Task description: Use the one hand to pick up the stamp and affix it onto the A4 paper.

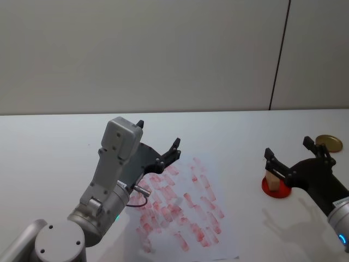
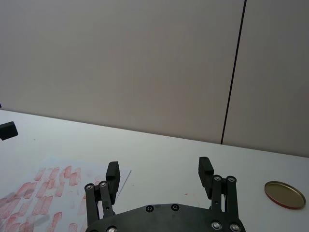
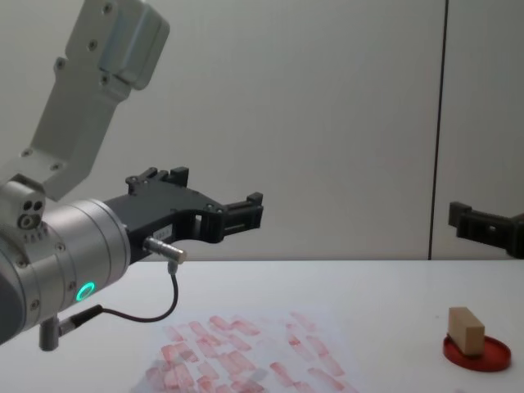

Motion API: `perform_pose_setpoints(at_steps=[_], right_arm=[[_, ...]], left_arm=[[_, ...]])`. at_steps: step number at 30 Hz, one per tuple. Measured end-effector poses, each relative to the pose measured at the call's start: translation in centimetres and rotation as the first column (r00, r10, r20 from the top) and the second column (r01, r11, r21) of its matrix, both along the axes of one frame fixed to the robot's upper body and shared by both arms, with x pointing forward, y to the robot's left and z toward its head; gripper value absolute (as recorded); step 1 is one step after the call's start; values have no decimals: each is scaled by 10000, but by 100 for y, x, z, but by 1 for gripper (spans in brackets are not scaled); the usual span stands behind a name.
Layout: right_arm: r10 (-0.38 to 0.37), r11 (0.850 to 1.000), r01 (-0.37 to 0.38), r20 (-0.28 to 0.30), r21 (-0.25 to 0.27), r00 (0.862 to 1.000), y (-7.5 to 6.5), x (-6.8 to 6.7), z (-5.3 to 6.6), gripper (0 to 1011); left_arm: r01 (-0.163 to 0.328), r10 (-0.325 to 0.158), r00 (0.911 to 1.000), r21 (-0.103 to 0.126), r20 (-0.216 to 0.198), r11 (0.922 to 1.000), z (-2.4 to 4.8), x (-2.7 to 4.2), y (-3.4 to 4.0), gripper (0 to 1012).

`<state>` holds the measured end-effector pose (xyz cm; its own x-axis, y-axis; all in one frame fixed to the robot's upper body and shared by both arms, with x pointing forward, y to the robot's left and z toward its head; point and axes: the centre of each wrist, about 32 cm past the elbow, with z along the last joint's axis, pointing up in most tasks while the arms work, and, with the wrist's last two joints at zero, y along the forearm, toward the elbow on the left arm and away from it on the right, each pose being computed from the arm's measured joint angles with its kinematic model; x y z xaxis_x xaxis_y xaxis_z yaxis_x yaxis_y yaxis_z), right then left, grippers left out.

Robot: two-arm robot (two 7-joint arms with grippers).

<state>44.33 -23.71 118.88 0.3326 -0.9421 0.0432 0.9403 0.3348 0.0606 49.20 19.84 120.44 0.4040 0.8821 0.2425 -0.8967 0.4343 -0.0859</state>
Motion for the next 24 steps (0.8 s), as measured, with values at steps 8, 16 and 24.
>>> perform_pose_setpoints(at_steps=[8, 16, 24], right_arm=[[0, 10000, 0, -1, -1, 10000, 0, 0, 0, 1001], [-1, 10000, 1, -2, 0, 10000, 0, 0, 0, 1001], [-1, 10000, 1, -2, -1, 10000, 0, 0, 0, 1001]], left_arm=[[0, 0, 10000, 0, 0, 10000, 0, 0, 0, 993], [0, 0, 10000, 0, 0, 10000, 0, 0, 0, 993], [0, 0, 10000, 0, 0, 10000, 0, 0, 0, 993]])
